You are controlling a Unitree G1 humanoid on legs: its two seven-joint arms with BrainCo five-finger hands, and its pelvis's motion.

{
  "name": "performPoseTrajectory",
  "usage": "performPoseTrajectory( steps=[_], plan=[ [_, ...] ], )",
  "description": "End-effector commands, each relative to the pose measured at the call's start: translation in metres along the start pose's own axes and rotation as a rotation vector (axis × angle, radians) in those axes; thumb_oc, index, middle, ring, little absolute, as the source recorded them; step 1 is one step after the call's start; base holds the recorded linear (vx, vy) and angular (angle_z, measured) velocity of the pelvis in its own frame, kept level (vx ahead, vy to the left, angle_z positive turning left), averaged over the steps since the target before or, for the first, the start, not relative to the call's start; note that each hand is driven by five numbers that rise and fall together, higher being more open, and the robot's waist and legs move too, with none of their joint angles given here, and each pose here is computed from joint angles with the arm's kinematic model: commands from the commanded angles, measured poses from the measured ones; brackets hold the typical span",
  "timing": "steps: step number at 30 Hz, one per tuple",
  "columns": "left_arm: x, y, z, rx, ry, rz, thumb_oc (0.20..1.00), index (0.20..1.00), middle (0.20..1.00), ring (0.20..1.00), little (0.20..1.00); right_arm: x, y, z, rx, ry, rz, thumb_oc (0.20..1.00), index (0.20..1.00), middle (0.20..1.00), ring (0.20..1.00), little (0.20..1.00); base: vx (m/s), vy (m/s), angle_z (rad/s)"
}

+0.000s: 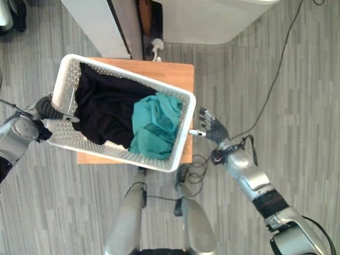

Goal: Grab the laundry basket,head to the washer,open it,put in the laundry and shut it.

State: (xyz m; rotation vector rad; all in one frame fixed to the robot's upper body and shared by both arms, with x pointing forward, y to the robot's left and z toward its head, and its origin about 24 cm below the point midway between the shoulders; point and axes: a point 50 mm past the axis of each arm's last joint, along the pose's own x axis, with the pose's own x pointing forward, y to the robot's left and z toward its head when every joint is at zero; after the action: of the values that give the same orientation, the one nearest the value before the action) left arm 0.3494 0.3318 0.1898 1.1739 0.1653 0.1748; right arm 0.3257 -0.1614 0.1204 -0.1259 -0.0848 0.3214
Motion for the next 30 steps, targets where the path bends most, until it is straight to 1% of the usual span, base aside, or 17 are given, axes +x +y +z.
performPoseTrajectory(
  steps=[1, 5, 8, 10, 13, 14, 16, 20, 21, 24, 25, 27, 30],
  plan=[
    [0.007, 0.007, 0.007, -0.053, -0.008, 0.088, 1.0, 1.0, 1.0, 1.0, 1.0, 0.001, 0.003, 0.037, 0.022, -0.169, 0.039, 1.0, 1.0, 1.0, 1.0, 1.0, 0.0, 0.0, 0.0],
    [0.012, 0.003, 0.008, -0.086, 0.021, 0.117, 1.0, 1.0, 1.0, 1.0, 1.0, 0.003, 0.006, 0.041, 0.028, -0.188, 0.041, 1.0, 1.0, 1.0, 1.0, 1.0, 0.0, 0.0, 0.0],
    [0.015, -0.007, 0.019, -0.153, -0.005, 0.126, 1.0, 1.0, 1.0, 1.0, 1.0, 0.005, 0.006, 0.037, 0.031, -0.175, 0.019, 1.0, 1.0, 1.0, 1.0, 1.0, 0.0, 0.0, 0.0],
    [0.015, -0.009, 0.021, -0.159, -0.01, 0.127, 1.0, 1.0, 1.0, 1.0, 1.0, 0.005, 0.005, 0.035, 0.034, -0.169, 0.012, 1.0, 1.0, 1.0, 1.0, 1.0, 0.01, -0.002, 0.04],
    [0.016, -0.016, 0.032, -0.185, -0.035, 0.129, 1.0, 1.0, 1.0, 1.0, 1.0, 0.006, 0.007, 0.03, 0.03, -0.138, 0.006, 1.0, 1.0, 1.0, 1.0, 1.0, 0.0, 0.002, 0.01],
    [0.016, -0.022, 0.04, -0.209, -0.062, 0.118, 1.0, 1.0, 1.0, 1.0, 1.0, 0.009, 0.009, 0.025, 0.018, -0.109, 0.0, 1.0, 1.0, 1.0, 1.0, 1.0, 0.0, 0.0, 0.0],
    [0.016, -0.026, 0.042, -0.218, -0.07, 0.112, 1.0, 1.0, 1.0, 1.0, 1.0, 0.011, 0.01, 0.022, 0.014, -0.094, -0.002, 1.0, 1.0, 1.0, 1.0, 1.0, 0.0, 0.0, 0.0],
    [0.012, -0.045, 0.06, -0.277, -0.126, 0.079, 1.0, 1.0, 1.0, 1.0, 1.0, 0.022, 0.016, -0.002, -0.013, 0.034, -0.047, 1.0, 1.0, 1.0, 1.0, 1.0, 0.01, 0.014, 0.03],
    [0.012, -0.045, 0.06, -0.277, -0.126, 0.08, 1.0, 1.0, 1.0, 1.0, 1.0, 0.022, 0.016, -0.002, -0.013, 0.032, -0.047, 1.0, 1.0, 1.0, 1.0, 1.0, 0.0, 0.0, 0.0],
    [0.007, -0.057, 0.069, -0.319, -0.157, 0.061, 1.0, 1.0, 1.0, 1.0, 1.0, 0.026, 0.024, -0.017, 0.066, 0.097, -0.088, 1.0, 1.0, 1.0, 1.0, 1.0, 0.02, 0.008, 0.02],
    [0.007, -0.057, 0.069, -0.319, -0.157, 0.063, 1.0, 1.0, 1.0, 1.0, 1.0, 0.026, 0.024, -0.017, 0.066, 0.095, -0.088, 1.0, 1.0, 1.0, 1.0, 1.0, 0.02, 0.003, 0.05],
    [0.003, -0.067, 0.073, -0.347, -0.172, 0.041, 1.0, 1.0, 1.0, 1.0, 1.0, 0.027, 0.035, -0.026, 0.135, 0.125, -0.099, 1.0, 1.0, 1.0, 1.0, 1.0, 0.0, 0.0, 0.0],
    [0.001, -0.071, 0.076, -0.359, -0.183, 0.032, 1.0, 1.0, 1.0, 1.0, 1.0, 0.028, 0.04, -0.031, 0.167, 0.146, -0.106, 1.0, 1.0, 1.0, 1.0, 1.0, 0.02, 0.011, 0.05]
  ],
)
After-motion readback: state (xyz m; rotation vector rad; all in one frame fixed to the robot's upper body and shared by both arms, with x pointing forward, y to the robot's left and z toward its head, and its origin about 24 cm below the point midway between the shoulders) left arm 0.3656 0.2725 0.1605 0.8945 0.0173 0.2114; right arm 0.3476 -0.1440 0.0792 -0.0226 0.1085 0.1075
